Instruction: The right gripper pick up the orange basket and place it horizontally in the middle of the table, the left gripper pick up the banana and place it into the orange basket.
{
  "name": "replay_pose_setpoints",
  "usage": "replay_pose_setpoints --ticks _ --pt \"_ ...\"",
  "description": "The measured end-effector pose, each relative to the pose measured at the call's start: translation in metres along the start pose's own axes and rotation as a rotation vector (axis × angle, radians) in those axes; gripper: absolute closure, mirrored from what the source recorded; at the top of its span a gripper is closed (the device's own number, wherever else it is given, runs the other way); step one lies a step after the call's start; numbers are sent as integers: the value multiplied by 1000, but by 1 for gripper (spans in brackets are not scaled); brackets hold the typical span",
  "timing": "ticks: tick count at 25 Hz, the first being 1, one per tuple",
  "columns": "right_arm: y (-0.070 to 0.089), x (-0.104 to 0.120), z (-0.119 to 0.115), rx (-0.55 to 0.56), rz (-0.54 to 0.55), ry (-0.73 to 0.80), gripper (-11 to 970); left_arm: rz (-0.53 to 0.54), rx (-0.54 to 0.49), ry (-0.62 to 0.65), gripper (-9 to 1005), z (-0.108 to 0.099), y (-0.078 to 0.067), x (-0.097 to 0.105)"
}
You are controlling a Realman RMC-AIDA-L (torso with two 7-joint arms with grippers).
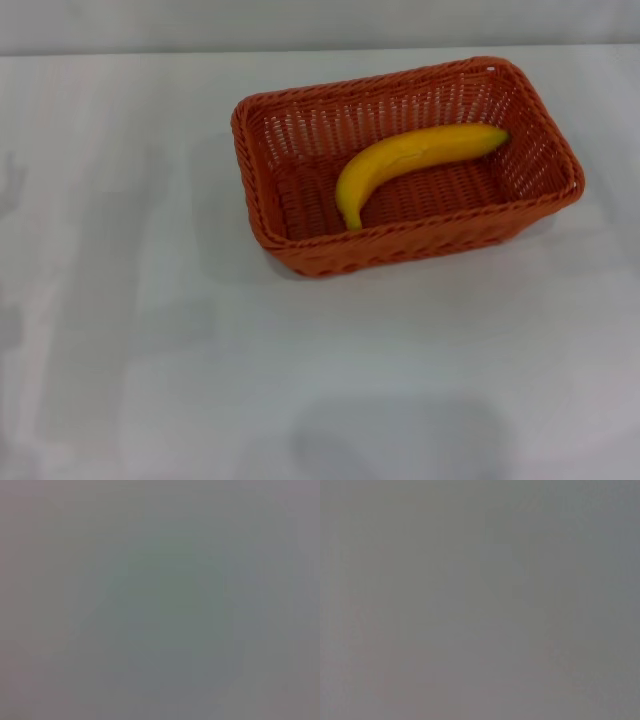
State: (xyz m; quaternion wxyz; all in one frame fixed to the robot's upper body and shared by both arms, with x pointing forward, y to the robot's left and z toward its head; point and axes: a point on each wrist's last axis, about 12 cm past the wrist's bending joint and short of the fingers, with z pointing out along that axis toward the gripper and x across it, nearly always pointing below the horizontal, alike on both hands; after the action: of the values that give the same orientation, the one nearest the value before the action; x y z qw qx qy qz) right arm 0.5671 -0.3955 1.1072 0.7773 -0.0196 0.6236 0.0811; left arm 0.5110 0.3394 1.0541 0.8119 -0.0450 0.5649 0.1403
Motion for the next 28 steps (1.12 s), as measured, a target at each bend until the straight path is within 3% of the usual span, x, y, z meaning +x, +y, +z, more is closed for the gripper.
replay_pose_setpoints --ticks 11,18,28 --pt "-24 -2 -20 210 -159 -58 100 59 -103 75 121 -10 21 9" --pt "-38 1 -43 293 -156 -54 100 85 -109 82 120 -10 23 9" --pt "-41 2 -53 310 -161 -44 100 81 -87 86 121 -12 19 10"
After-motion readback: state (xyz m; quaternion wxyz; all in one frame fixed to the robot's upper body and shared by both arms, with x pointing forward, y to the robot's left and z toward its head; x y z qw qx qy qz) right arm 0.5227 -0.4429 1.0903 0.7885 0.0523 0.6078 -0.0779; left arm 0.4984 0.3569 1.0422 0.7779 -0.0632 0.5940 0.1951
